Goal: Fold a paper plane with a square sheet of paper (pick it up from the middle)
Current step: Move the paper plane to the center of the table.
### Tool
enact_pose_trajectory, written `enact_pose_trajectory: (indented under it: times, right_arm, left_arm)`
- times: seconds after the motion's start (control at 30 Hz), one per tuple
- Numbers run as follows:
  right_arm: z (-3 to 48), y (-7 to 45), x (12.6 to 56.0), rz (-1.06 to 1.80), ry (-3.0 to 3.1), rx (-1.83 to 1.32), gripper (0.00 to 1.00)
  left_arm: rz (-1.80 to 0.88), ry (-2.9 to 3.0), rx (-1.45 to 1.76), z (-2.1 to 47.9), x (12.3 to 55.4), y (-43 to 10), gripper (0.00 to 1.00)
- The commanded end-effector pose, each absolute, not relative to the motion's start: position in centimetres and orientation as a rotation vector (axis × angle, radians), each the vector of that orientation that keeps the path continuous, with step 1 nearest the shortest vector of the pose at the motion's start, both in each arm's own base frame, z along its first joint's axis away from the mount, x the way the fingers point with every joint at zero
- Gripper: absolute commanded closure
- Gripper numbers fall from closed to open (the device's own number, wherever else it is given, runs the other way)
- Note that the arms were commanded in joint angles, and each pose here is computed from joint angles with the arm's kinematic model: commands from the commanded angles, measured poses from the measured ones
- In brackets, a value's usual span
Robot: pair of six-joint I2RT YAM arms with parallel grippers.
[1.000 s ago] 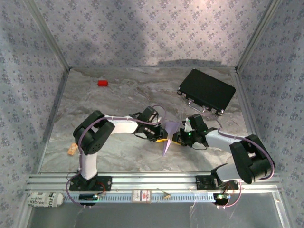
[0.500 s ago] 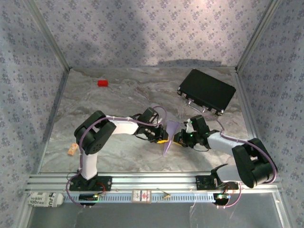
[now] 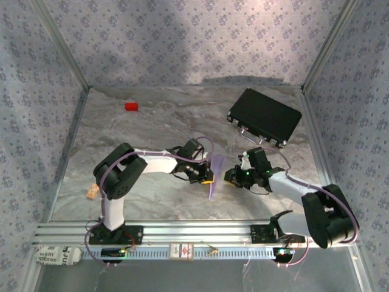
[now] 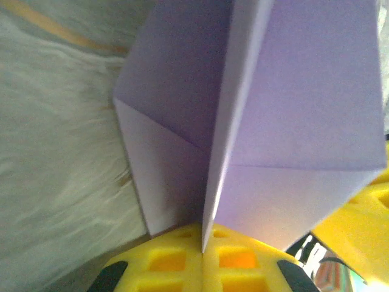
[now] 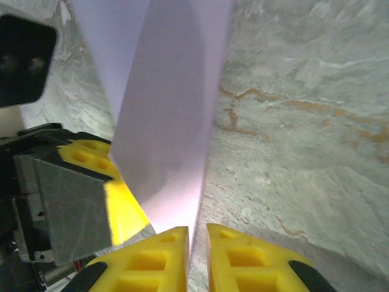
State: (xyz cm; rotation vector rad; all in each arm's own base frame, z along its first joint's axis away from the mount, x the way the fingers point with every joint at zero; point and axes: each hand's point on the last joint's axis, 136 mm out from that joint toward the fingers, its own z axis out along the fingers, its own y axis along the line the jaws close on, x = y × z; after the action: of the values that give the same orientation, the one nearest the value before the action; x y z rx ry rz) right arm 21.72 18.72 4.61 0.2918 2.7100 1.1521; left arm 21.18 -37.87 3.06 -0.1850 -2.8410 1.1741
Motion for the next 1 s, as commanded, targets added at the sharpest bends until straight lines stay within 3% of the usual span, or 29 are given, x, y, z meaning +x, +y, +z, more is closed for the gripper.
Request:
enact_pose_trajectory:
  times: [0.0, 0.2, 0.37, 0.97]
  right_arm:
    - [5.6, 17.6, 22.3, 1.04, 2.71, 0.284, 0.83]
    - [7.2, 17.4, 23.8, 0.964, 2.682, 0.246, 0.82]
    - [8.1, 18.9, 24.8, 0.959, 2.678, 0.17, 0.82]
    - [7.5, 21.4, 24.9, 0.93, 2.71, 0.091, 0.82]
  left_arm:
    - [1.03, -3.05, -0.216, 5.5, 22.8, -35.6, 0.96]
    - [0.612, -3.335, -0.164, 6.9, 25.1, -29.9, 0.97]
    - [0.416, -3.384, -0.143, 6.9, 25.4, -27.6, 0.97]
    - [0.242, -3.31, -0.116, 3.9, 24.2, -26.2, 0.94]
